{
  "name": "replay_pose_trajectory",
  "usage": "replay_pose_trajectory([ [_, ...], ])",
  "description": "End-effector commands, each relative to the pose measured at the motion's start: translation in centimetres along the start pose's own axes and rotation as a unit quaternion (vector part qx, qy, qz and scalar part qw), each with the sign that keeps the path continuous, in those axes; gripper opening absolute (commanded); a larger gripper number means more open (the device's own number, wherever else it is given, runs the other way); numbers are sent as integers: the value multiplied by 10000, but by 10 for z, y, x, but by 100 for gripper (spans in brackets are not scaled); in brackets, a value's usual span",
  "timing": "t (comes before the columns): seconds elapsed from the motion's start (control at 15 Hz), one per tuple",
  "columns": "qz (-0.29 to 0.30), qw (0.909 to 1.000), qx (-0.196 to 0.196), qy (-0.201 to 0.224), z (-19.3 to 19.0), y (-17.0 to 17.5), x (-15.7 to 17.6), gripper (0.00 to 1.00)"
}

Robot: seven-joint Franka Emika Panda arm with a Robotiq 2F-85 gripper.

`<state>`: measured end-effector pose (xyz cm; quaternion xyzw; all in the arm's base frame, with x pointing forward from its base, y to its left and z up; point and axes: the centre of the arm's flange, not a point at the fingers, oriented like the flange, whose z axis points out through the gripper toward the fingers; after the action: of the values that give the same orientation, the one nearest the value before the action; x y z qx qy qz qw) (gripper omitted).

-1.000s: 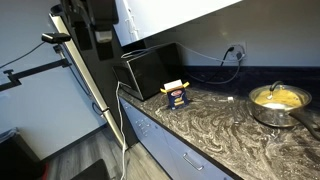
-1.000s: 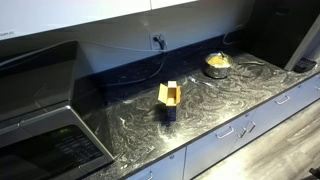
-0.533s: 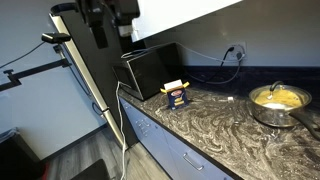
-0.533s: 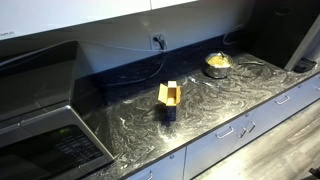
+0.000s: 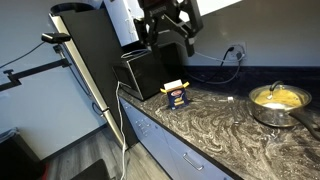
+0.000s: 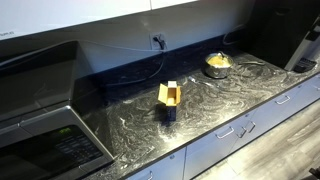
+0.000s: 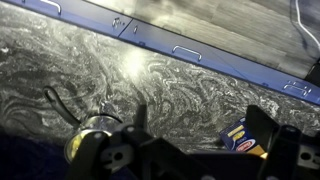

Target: Move the silver fork to the left

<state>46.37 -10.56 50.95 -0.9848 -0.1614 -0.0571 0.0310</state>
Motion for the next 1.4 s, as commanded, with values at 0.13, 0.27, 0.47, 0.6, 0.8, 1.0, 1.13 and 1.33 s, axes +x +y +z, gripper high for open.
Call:
replay_pose_trajectory([
  [0.13, -611, 9966, -413, 359, 38, 16, 67, 100],
  [0.27, -695, 9956, -503, 384, 54, 19, 84, 100],
  [0.47, -722, 9953, -554, 340, 76, 26, 108, 100],
  [0.6, -732, 9952, -564, 308, 90, 30, 123, 100],
  [0.8, -763, 9953, -558, 229, 108, 35, 140, 100],
  [1.0, -731, 9955, -596, 119, 124, 42, 152, 100],
  [1.13, -741, 9956, -572, 59, 125, 36, 139, 100],
  [1.33, -748, 9952, -633, 33, 129, 42, 144, 100],
])
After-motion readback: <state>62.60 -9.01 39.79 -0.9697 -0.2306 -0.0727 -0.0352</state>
